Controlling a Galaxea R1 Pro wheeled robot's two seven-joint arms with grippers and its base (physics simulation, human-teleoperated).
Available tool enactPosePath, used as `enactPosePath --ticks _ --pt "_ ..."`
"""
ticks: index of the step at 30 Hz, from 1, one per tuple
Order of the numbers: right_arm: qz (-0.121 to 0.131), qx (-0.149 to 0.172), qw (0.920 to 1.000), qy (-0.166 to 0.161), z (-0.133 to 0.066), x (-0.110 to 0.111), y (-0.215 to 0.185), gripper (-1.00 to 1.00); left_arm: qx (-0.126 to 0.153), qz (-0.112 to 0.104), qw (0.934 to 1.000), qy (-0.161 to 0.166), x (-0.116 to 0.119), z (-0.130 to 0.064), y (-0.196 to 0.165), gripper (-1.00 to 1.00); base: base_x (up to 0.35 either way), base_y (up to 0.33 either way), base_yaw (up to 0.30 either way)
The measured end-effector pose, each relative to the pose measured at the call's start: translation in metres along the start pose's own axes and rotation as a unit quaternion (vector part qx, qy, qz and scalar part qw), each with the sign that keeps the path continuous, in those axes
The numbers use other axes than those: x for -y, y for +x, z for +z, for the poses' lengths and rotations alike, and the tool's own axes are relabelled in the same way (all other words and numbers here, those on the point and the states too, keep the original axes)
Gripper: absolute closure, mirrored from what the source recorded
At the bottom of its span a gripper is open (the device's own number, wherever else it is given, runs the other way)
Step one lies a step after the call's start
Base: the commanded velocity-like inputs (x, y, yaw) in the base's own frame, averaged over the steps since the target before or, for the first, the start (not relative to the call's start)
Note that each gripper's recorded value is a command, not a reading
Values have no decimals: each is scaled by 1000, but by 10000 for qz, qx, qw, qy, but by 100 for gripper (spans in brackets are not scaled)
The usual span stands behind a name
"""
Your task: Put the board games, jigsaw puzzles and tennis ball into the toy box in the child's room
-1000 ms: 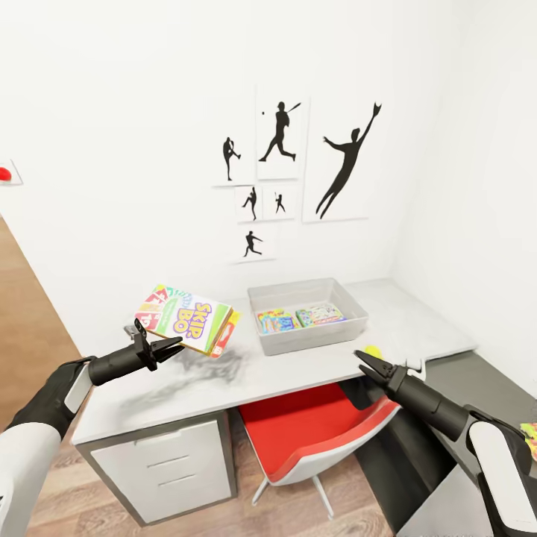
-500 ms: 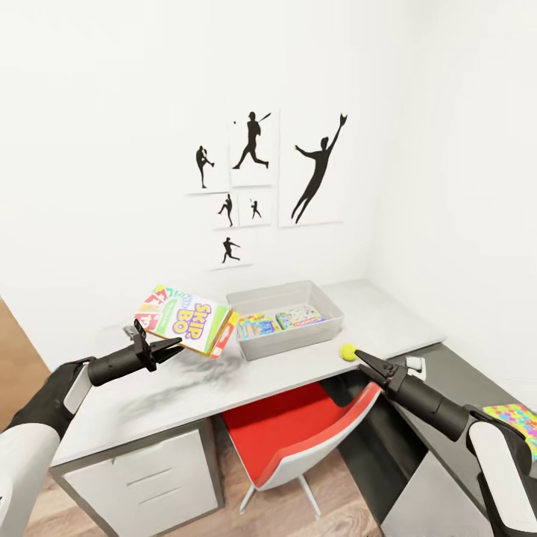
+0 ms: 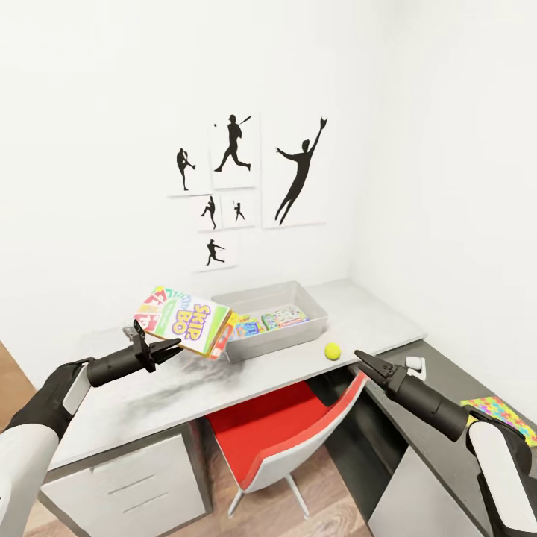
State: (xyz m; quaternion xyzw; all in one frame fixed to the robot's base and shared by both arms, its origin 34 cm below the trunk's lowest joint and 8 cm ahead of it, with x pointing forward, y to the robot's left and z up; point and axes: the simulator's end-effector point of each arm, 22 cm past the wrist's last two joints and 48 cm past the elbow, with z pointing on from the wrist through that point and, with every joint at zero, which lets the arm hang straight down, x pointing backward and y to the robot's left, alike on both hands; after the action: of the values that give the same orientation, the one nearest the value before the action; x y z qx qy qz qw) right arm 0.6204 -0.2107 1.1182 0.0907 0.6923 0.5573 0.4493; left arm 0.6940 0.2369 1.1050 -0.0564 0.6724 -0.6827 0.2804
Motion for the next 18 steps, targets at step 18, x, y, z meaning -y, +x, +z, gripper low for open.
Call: enactPosePath --ticks 18 --pt "-8 0 10000 -3 -1 0 0 -100 12 -56 10000 -26 -4 -2 1 100 113 -54 0"
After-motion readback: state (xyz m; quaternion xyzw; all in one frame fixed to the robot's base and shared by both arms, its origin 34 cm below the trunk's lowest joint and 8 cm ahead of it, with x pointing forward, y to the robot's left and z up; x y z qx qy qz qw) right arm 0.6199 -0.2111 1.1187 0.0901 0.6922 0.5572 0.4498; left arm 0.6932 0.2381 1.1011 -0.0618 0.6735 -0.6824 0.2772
